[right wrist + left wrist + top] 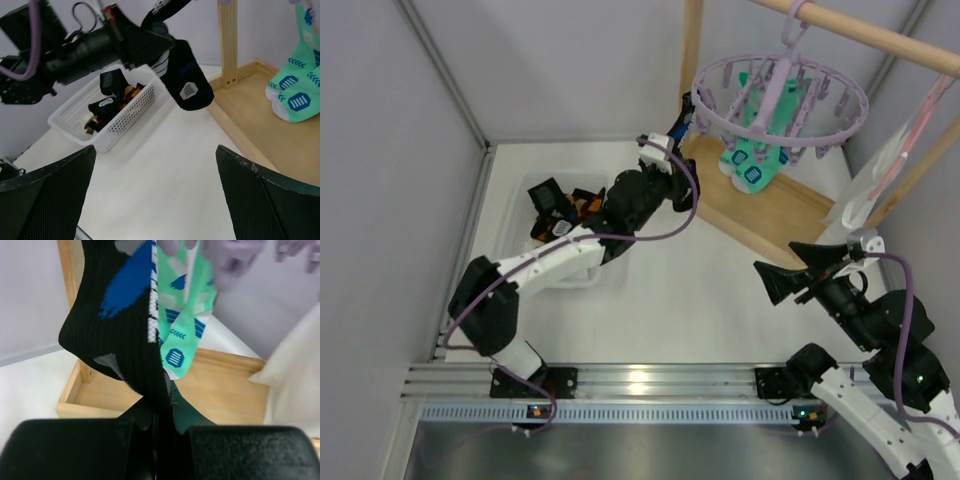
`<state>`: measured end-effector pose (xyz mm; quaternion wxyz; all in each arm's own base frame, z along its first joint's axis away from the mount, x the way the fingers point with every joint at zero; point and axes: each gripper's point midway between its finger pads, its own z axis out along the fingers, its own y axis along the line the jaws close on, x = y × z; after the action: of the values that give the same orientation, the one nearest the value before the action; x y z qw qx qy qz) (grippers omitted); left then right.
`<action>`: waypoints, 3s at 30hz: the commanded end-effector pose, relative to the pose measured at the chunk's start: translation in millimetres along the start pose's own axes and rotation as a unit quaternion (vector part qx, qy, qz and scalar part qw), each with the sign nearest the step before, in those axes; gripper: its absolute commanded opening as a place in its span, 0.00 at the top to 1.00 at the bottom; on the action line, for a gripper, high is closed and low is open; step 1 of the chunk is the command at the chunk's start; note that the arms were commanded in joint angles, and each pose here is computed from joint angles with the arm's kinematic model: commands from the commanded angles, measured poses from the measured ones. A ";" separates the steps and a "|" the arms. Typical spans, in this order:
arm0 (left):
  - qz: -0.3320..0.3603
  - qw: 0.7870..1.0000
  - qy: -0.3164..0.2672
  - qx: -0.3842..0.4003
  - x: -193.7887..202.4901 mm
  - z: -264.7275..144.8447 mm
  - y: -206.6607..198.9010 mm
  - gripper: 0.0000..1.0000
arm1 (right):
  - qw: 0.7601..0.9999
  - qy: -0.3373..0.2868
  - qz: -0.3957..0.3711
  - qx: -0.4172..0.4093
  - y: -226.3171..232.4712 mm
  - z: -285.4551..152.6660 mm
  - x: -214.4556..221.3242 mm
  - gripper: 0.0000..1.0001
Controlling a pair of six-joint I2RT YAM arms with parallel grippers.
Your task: Remove the socks clipped to the hanger
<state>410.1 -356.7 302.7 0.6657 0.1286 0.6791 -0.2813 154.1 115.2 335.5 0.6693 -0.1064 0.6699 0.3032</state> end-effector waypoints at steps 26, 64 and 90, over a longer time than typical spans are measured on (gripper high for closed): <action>0.247 0.969 0.021 -0.018 87.2 -89.9 -215.3 1.00 | 0.968 0.092 -0.086 0.218 -45.5 54.9 -106.1 0.00; 0.320 0.947 -0.010 0.010 94.0 -62.1 -289.7 1.00 | 0.818 0.120 -0.270 0.494 -106.0 109.7 -89.6 0.24; 0.302 0.953 -0.013 0.023 92.8 -63.9 -294.5 1.00 | 0.781 0.118 -0.309 0.529 -122.1 121.1 -85.6 0.48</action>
<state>197.9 -571.5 243.4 0.7093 0.3636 0.6024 -0.0421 328.5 67.5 376.9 0.5740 -0.0070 0.7421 -0.3462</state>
